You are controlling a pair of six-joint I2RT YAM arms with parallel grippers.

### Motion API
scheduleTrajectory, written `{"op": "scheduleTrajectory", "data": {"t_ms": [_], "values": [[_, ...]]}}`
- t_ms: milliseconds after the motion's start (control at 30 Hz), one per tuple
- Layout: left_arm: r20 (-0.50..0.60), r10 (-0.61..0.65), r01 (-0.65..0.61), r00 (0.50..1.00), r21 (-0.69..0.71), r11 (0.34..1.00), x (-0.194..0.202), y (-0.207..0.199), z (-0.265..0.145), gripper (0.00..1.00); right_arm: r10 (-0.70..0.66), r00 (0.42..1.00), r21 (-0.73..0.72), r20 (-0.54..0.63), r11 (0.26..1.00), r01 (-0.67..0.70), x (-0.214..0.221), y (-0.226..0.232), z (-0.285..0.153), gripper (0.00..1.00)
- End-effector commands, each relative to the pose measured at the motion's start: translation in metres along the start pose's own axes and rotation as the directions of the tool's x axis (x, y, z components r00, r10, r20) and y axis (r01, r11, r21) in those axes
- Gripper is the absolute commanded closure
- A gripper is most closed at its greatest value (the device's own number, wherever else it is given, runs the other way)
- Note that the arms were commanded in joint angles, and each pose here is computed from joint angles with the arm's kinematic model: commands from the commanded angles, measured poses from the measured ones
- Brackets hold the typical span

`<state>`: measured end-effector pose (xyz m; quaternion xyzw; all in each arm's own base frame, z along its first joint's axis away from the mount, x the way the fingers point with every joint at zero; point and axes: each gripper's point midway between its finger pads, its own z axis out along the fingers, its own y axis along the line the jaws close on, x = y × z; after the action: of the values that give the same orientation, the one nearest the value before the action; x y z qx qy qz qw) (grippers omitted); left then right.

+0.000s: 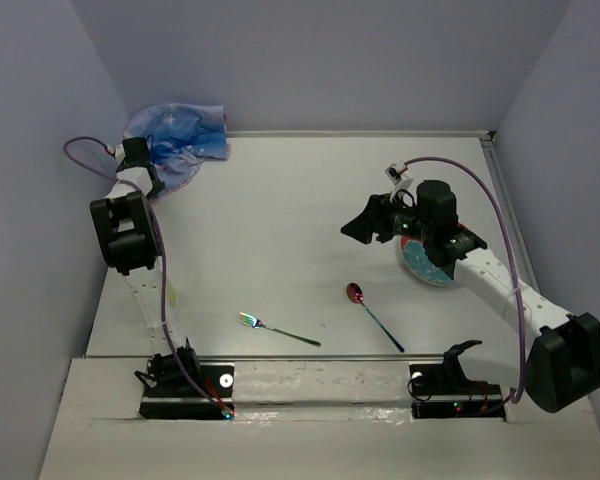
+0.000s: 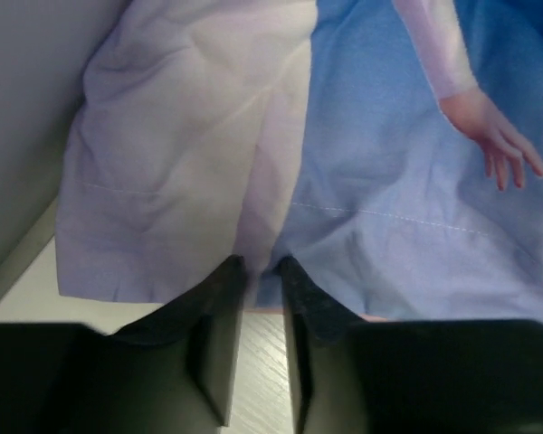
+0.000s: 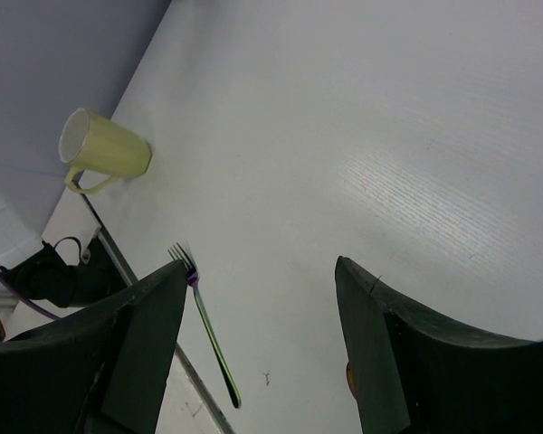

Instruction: Set the dinner table for one person

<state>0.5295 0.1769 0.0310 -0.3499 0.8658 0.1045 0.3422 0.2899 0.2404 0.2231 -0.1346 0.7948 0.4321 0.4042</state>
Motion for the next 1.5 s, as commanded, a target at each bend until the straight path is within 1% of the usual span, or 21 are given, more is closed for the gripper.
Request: {"op": "scheduleTrajectory", "data": {"t_ms": [0,33,67,133,367,567,633,767,800,833,867,1000,1067,1167,1267,1300,1333,1367,1400,1433,1467], "values": [[-0.023,-0.001,0.002,1.0,0.052,0.999,0.001,-0.008,0.002,0.73,-0.07,0.995,-0.039,0.072,0.997,0.073,-0.023,0.019,-0.006,0.28],[-0.026,0.007,-0.005,1.0,0.061,0.998,0.002,-0.01,0.002,0.78,-0.068,0.995,-0.041,0.073,0.997,0.071,-0.023,0.019,-0.006,0.3],[-0.027,0.02,-0.018,0.999,0.07,0.997,0.004,-0.014,0.001,0.89,-0.07,0.994,-0.043,0.079,0.996,0.073,-0.026,0.022,-0.007,0.31],[-0.022,0.038,-0.036,0.999,0.08,0.996,0.004,-0.02,-0.003,0.99,-0.073,0.993,-0.051,0.089,0.996,0.078,-0.03,0.026,-0.01,0.32],[0.007,0.072,-0.072,0.997,0.193,0.979,0.02,-0.061,-0.031,1.0,-0.063,0.989,-0.071,0.137,0.995,0.074,-0.045,0.037,-0.015,0.34],[0.047,0.112,-0.122,0.993,0.393,0.912,0.049,-0.152,-0.089,1.0,-0.04,0.989,-0.088,0.145,0.995,0.053,-0.048,0.038,-0.009,0.34],[0.051,0.143,-0.149,0.988,0.509,0.848,0.079,-0.204,-0.124,1.0,-0.04,0.988,-0.074,0.148,0.996,0.051,-0.049,0.034,-0.007,0.34],[-0.007,0.15,-0.102,0.989,0.702,0.705,0.128,-0.268,-0.18,1.0,-0.037,0.99,-0.054,0.138,0.998,0.045,-0.046,0.027,-0.003,0.34],[-0.017,0.19,-0.113,0.982,0.752,0.649,0.156,-0.29,-0.205,1.0,-0.038,0.989,-0.042,0.142,0.998,0.045,-0.046,0.025,-0.003,0.34],[-0.025,0.185,-0.096,0.983,0.782,0.616,0.168,-0.304,-0.22,1.0,-0.041,0.989,-0.03,0.14,0.999,0.045,-0.044,0.021,-0.002,0.34],[-0.038,0.232,-0.101,0.972,0.826,0.555,0.197,-0.323,-0.246,1.0,-0.042,0.989,-0.023,0.141,0.999,0.046,-0.044,0.019,-0.001,0.34],[-0.075,0.279,-0.049,0.957,0.91,0.411,0.247,-0.365,-0.304,1.0,-0.043,0.991,-0.01,0.13,0.999,0.045,-0.041,0.017,-0.002,0.34],[-0.048,0.282,-0.058,0.958,0.933,0.355,0.248,-0.38,-0.331,0.78,-0.046,0.99,0.02,0.135,0.999,0.043,-0.039,0.012,-0.004,0.34],[0.017,0.238,-0.099,0.971,0.936,0.337,0.221,-0.38,-0.349,0.38,-0.036,0.99,0.081,0.14,0.996,0.025,-0.035,-0.002,-0.004,0.34],[0.098,0.179,-0.159,0.979,0.915,0.37,0.182,-0.362,-0.364,0.28,-0.013,0.991,0.14,0.132,0.99,-0.006,-0.028,-0.019,0.0,0.36],[0.12,0.155,-0.173,0.981,0.901,0.397,0.172,-0.355,-0.362,0.28,-0.008,0.99,0.185,0.144,0.983,-0.019,-0.028,-0.029,0.001,0.39],[0.146,0.115,-0.18,0.983,0.901,0.396,0.151,-0.345,-0.377,0.28,-0.002,0.989,0.21,0.147,0.977,-0.03,-0.027,-0.035,0.003,0.42],[0.157,0.104,-0.187,0.982,0.876,0.444,0.148,-0.329,-0.362,0.3,0.014,0.99,0.241,0.139,0.969,-0.048,-0.022,-0.045,0.007,0.52],[0.167,0.089,-0.189,0.982,0.867,0.461,0.143,-0.32,-0.359,0.3,0.015,0.989,0.283,0.147,0.957,-0.057,-0.022,-0.055,0.007,0.64],[0.186,0.049,-0.187,0.981,0.866,0.463,0.128,-0.306,-0.37,0.31,0.022,0.989,0.302,0.143,0.951,-0.065,-0.02,-0.061,0.01,0.84],[0.172,0.058,-0.178,0.983,0.846,0.503,0.14,-0.288,-0.351,0.34,0.02,0.99,0.315,0.136,0.947,-0.063,-0.019,-0.065,0.012,0.92]]}}
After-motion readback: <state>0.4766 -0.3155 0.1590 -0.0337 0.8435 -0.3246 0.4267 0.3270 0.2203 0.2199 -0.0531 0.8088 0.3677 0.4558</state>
